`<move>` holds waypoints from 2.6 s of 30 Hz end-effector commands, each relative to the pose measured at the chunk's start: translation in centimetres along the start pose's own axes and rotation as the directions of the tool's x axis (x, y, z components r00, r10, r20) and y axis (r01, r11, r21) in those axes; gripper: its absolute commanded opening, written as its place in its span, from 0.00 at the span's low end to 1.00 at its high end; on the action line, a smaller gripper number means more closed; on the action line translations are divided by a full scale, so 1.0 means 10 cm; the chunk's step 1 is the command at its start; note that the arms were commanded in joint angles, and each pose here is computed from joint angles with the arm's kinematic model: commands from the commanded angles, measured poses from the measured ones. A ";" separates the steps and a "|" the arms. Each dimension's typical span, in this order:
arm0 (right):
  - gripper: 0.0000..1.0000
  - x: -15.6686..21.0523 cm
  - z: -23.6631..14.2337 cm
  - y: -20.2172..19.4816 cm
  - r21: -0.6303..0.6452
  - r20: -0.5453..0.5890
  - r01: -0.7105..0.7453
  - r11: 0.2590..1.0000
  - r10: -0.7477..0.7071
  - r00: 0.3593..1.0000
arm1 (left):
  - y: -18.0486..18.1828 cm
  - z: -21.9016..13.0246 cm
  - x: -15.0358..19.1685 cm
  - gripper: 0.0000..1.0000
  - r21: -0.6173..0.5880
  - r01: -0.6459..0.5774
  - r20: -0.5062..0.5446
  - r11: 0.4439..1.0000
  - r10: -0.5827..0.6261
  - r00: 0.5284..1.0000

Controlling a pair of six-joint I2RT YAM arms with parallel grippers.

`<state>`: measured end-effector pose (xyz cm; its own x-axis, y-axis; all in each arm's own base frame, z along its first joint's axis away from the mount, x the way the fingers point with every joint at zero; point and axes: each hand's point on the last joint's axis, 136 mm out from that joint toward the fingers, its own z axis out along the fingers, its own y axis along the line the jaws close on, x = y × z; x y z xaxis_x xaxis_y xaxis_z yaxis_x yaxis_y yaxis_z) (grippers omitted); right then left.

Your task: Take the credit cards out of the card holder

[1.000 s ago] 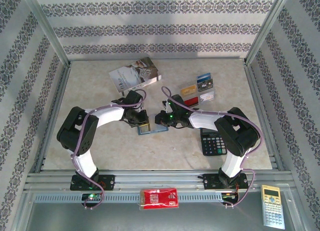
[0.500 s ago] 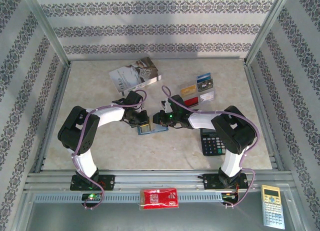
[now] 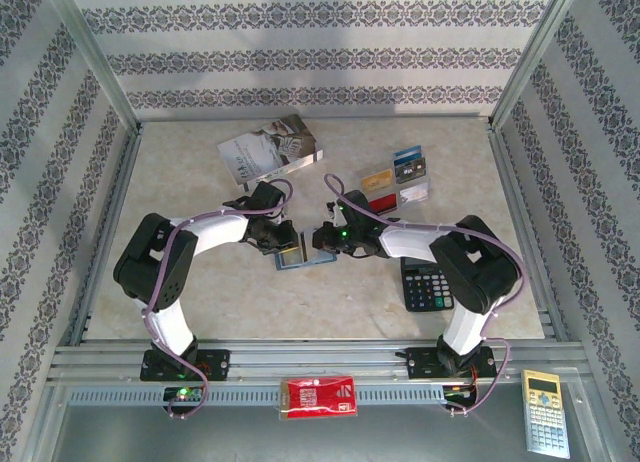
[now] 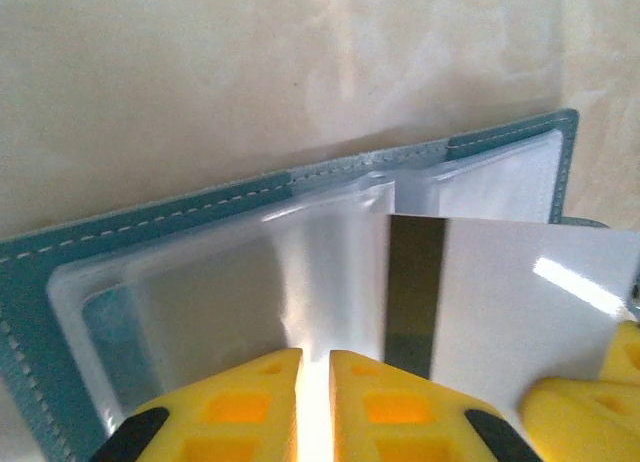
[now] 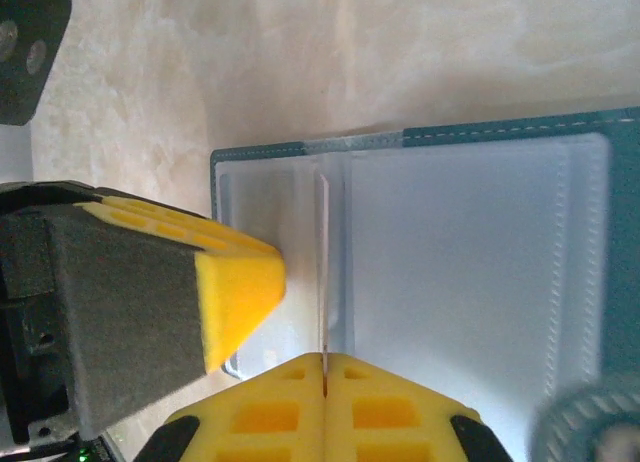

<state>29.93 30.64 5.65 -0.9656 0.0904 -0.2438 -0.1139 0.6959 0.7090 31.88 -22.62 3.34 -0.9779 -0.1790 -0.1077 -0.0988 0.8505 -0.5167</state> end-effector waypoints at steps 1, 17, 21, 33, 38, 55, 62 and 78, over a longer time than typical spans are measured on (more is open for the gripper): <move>0.03 -0.12 -0.26 0.07 0.065 0.064 0.094 0.993 -0.098 0.993 | -0.08 -0.21 -0.05 0.19 0.002 -0.015 0.049 1.000 0.015 0.999; 0.01 -0.61 -1.53 -0.11 0.281 0.352 0.017 0.960 -0.120 0.928 | 0.34 -1.49 -0.33 0.70 -0.249 -0.074 0.304 0.966 0.151 0.941; 0.00 -0.70 -1.87 -0.46 0.383 0.447 -0.166 0.909 -0.025 0.894 | 0.41 -1.68 -0.34 0.85 -0.271 -0.085 0.356 0.959 0.182 0.916; 0.00 -1.27 -2.33 -1.12 0.533 0.678 -0.547 0.646 0.061 0.733 | 0.52 -1.85 -0.41 1.00 -0.310 -0.100 0.401 0.945 0.225 0.888; 0.00 -1.48 -2.38 -1.28 0.482 0.774 -0.674 0.559 0.088 0.627 | 0.60 -1.82 -0.40 1.00 -0.322 -0.082 0.384 0.943 0.209 0.899; 0.02 -1.55 -2.10 -1.74 0.242 0.886 -0.910 0.337 0.306 0.349 | 0.69 -1.67 -0.44 1.00 -0.313 -0.044 0.350 0.949 0.159 0.923; 0.02 -1.65 -1.97 -1.85 0.231 0.871 -0.917 0.326 0.350 0.344 | 0.70 -1.64 -0.45 1.00 -0.313 -0.036 0.339 0.949 0.147 0.929; 0.09 -1.73 -1.82 -1.99 0.241 0.840 -0.919 0.312 0.407 0.359 | 0.70 -1.58 -0.48 1.00 -0.297 -0.023 0.332 0.955 0.126 0.935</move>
<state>43.94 2.39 7.72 -0.1977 0.9075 -0.3707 0.9075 0.3124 0.2807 33.14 -8.42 13.83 -0.8570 -0.2003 -0.4747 -0.0977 0.9678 -0.2321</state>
